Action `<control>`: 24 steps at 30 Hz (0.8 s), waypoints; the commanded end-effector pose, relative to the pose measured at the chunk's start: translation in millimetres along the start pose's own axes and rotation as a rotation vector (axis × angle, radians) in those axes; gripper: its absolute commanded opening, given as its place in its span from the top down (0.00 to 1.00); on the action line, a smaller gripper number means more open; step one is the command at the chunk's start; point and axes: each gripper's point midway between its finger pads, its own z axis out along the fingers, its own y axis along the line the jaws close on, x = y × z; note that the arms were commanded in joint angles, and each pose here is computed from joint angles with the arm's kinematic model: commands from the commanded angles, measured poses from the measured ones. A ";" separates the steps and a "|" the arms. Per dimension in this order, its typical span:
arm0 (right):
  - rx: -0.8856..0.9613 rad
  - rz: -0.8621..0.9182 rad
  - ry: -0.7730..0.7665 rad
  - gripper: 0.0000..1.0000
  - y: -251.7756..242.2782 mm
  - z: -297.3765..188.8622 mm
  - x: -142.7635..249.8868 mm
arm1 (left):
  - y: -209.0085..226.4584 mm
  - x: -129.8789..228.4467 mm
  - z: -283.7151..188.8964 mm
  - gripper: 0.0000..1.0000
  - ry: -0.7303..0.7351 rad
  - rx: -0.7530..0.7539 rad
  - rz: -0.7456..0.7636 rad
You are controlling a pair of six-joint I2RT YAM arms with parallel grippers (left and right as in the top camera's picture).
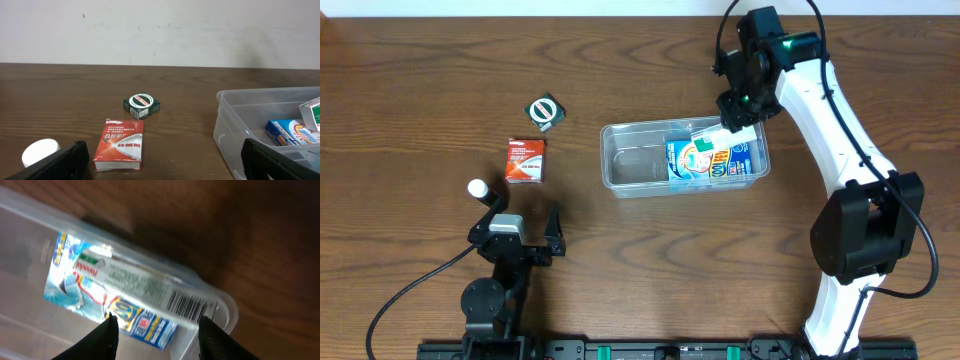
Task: Pack container
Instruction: 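Release the Panadol box on the blue box and open the right gripper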
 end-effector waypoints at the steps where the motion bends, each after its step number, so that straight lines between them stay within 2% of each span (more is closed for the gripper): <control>1: 0.010 0.004 -0.059 0.51 -5.9 -17.8 -9.6 | 1.4 15.7 0.8 0.02 0.047 -0.002 0.001; 24: -0.004 -0.005 0.019 0.56 -5.9 -0.2 7.3 | 1.4 15.7 0.8 0.02 0.047 -0.002 0.001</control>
